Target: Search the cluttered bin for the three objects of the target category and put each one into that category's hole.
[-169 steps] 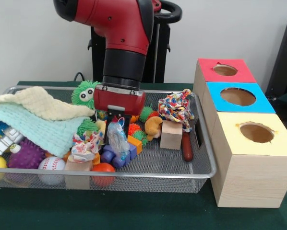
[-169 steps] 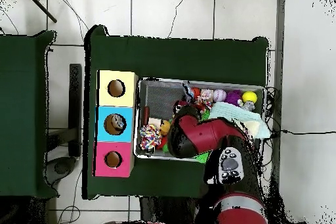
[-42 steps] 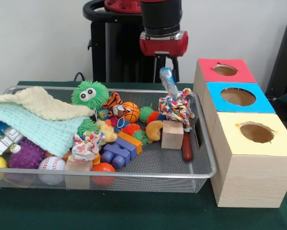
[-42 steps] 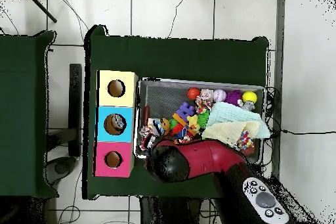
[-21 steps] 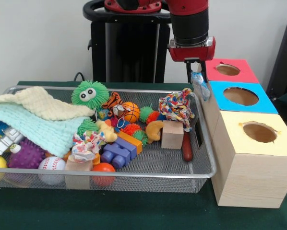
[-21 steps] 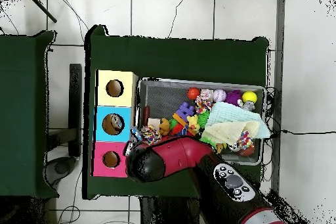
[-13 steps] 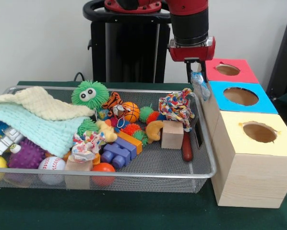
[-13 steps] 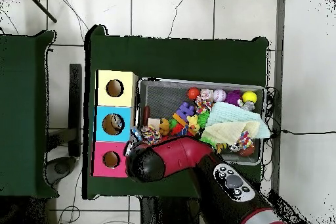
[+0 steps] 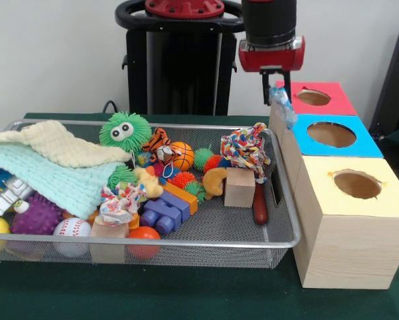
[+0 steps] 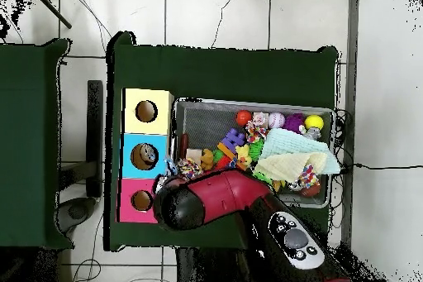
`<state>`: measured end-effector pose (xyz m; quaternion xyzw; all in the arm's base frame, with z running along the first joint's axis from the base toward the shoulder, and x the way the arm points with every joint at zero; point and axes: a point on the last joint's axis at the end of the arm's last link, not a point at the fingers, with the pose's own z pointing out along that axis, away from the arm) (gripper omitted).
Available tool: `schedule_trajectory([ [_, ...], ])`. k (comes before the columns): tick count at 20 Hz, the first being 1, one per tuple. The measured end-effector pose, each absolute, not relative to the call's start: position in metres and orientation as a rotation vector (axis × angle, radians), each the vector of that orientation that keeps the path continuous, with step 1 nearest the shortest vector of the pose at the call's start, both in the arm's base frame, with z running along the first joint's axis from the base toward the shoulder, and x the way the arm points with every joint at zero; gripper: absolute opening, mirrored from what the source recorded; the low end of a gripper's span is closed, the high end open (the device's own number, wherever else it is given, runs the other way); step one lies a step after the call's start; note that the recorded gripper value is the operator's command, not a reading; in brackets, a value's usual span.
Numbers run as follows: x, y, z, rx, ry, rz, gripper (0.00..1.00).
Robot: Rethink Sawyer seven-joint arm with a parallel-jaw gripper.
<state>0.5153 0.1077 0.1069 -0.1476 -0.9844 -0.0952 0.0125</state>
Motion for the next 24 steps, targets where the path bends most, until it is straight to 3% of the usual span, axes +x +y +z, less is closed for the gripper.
schedule_trajectory([
  [10,0.534,0.117,0.145,-0.455,-3.128,-0.291,0.0],
  [24,0.528,0.129,0.139,-0.382,-3.134,-0.282,0.0],
])
